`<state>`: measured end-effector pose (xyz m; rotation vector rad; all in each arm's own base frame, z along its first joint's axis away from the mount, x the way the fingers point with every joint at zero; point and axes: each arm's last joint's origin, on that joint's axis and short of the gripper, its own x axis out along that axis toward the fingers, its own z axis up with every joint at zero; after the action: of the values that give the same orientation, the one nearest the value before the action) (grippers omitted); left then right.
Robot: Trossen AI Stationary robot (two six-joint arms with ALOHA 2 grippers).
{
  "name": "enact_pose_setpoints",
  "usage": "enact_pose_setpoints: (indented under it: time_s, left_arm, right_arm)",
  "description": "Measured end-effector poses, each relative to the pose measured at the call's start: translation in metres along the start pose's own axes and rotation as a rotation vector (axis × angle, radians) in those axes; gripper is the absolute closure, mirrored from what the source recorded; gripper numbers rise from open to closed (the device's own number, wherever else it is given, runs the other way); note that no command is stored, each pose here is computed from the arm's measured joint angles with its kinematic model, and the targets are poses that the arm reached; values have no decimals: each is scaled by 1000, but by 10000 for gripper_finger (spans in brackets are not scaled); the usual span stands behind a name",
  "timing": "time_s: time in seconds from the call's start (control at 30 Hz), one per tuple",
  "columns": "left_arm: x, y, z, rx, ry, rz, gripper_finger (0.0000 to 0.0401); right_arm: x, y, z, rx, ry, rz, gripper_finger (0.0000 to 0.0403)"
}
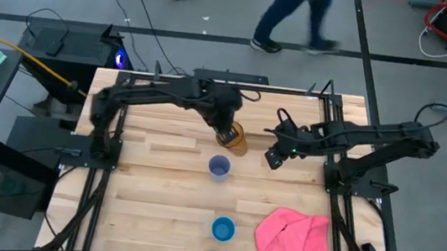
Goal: Stack small to large cups/mugs on shelf
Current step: Put the brown cup on the shelf
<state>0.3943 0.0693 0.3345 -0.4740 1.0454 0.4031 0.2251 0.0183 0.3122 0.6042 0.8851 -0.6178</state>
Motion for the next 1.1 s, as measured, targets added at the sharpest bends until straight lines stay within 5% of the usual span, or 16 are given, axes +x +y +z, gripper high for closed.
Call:
enact_pose_setpoints:
  time_s: [0.43,1.1]
  left_arm:
    - [51,-27,6,124,125,40,389]
    - [70,-24,4,127,172,99,381]
  right_arm:
    - [2,2,-1,25,34,17,286]
    - [1,2,-2,22,53,37,286]
